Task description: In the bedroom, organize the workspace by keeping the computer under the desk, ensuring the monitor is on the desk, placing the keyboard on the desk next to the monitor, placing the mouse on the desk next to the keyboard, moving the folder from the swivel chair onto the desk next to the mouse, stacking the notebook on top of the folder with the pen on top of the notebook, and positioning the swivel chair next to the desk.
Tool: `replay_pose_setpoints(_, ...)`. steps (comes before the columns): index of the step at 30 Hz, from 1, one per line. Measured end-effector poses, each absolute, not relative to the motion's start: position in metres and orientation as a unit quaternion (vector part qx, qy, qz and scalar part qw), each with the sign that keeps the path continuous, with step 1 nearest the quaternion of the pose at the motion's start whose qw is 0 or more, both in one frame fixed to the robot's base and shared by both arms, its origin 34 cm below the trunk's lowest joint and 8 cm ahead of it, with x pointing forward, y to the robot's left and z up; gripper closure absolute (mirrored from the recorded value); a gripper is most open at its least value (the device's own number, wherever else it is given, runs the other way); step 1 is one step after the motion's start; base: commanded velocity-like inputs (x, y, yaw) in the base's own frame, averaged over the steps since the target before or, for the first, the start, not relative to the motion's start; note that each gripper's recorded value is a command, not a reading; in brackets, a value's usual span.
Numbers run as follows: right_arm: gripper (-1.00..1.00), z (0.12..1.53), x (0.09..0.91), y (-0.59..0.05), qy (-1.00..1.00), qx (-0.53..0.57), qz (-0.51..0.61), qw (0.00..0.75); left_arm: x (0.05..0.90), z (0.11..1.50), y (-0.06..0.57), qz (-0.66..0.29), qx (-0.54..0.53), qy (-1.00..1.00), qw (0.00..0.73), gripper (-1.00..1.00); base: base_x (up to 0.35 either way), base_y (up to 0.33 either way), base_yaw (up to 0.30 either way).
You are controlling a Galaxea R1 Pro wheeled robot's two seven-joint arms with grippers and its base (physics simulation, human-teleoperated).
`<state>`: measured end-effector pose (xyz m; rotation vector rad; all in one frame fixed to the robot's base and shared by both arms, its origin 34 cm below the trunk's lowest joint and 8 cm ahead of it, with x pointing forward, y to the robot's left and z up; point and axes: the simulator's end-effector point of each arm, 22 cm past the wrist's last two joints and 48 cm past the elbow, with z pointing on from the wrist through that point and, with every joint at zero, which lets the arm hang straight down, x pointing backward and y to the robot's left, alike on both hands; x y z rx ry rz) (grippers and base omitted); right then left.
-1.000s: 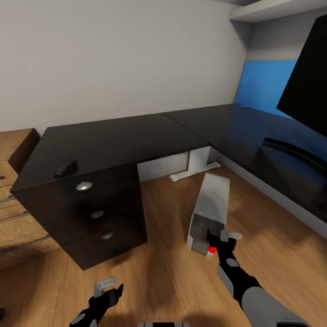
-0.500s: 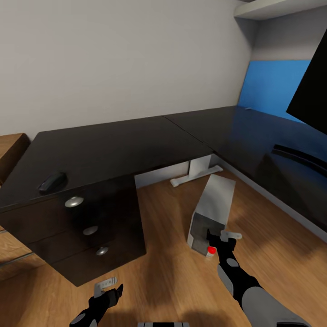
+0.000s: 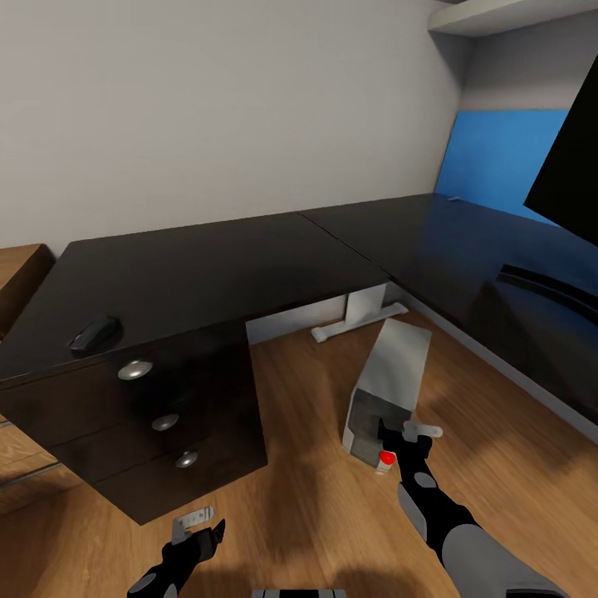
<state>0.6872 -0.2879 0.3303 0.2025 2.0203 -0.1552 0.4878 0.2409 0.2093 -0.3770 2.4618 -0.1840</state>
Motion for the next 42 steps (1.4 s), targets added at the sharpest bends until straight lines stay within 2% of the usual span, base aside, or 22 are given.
replay_pose_setpoints(24,-1.00,0.3322,0.6883,-0.2883,0.842,0.085,-0.065,0.528,0.4879,0.2093,0.2403,-0.071,-0.143,0.935,0.317,-1.00,0.000,0.000,0.000)
replay_pose_setpoints(42,-1.00,0.3324,0.6887,-0.2869,0.843,0.082,-0.065,0.528,0.4880,0.2095,0.2388,-0.072,-0.142,0.935,0.317,-1.00,0.077,0.000,0.000)
